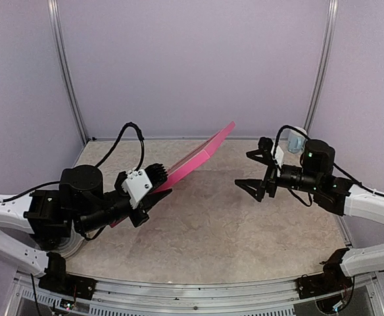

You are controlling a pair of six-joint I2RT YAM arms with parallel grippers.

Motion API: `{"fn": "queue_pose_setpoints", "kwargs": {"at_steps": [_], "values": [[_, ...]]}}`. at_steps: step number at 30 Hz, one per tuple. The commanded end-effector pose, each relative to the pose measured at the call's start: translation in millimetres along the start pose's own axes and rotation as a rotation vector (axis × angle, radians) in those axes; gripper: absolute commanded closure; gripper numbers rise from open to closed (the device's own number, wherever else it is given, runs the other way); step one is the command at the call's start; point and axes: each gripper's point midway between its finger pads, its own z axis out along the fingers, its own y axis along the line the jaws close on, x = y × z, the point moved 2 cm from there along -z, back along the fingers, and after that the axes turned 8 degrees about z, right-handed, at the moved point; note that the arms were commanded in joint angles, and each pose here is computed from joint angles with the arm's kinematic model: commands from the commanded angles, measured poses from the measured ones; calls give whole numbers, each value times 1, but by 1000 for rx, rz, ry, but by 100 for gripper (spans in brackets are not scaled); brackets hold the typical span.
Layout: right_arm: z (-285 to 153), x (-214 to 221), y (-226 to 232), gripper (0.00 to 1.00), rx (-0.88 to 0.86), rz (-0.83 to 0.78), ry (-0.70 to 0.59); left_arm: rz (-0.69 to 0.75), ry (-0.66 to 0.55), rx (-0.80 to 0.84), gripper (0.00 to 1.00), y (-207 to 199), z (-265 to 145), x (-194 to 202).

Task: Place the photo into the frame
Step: Pass from the left arm to the right

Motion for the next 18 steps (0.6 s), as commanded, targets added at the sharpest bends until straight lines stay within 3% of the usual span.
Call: {"fn": "queue_pose_setpoints", "kwargs": {"at_steps": [1, 6, 13, 18], "values": [[14, -13, 16, 1, -1, -222, 37, -95, -51, 76, 100, -6, -5, -23], [25, -26, 29, 1, 75, -363, 103, -89, -12, 91, 100, -5, -6, -22], [-5, -73, 42, 1, 125, -481, -28, -56, 25, 84, 100, 0, -12, -33], [3, -79, 46, 1, 105, -533, -7, -26, 31, 90, 100, -2, -10, -37]]}}
